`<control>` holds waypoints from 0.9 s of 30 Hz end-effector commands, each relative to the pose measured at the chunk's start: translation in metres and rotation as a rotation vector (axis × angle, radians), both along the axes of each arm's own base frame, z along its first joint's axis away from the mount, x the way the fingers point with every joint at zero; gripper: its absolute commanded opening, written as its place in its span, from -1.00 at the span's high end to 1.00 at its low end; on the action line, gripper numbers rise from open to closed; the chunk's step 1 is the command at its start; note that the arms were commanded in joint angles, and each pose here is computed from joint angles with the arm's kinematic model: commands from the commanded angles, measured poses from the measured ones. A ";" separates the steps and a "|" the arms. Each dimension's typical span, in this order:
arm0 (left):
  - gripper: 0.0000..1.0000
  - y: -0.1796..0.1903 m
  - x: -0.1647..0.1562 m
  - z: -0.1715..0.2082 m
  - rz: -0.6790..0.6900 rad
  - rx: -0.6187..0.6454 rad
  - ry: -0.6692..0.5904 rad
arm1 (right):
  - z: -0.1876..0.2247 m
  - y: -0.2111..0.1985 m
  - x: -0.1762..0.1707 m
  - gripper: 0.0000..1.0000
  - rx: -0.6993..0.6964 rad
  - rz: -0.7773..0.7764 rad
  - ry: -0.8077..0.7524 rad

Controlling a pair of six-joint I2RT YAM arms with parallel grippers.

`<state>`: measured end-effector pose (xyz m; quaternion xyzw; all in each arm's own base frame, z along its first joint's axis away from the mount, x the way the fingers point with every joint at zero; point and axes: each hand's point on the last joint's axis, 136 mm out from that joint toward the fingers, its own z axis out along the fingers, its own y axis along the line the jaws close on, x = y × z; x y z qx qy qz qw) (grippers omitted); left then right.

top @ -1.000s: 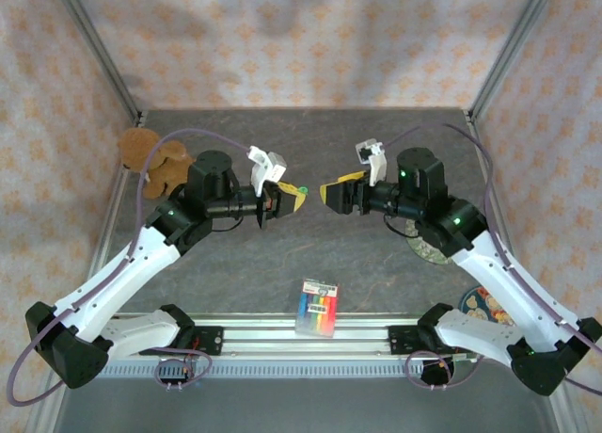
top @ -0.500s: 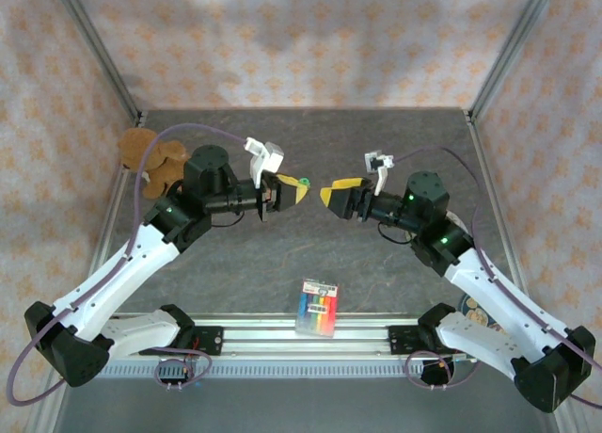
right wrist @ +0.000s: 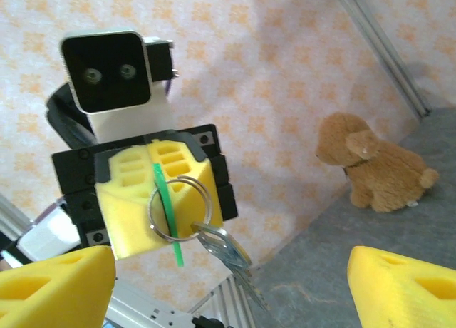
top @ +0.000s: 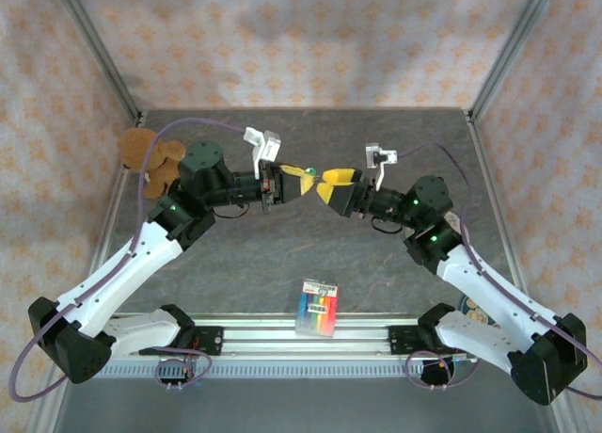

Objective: Remove the keys from the keyring

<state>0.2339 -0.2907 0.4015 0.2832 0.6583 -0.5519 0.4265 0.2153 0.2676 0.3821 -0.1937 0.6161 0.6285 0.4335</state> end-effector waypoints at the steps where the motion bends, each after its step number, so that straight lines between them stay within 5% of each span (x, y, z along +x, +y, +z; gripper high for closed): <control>1: 1.00 -0.005 -0.010 0.025 -0.056 -0.076 -0.041 | 0.027 -0.002 -0.014 -0.68 0.085 0.055 -0.091; 16: 1.00 -0.008 -0.012 0.039 -0.101 -0.171 -0.011 | 0.053 0.012 -0.022 -0.59 0.160 0.119 -0.145; 27: 1.00 -0.005 -0.010 0.035 -0.071 -0.163 -0.025 | 0.071 0.008 -0.044 0.25 0.202 0.179 -0.186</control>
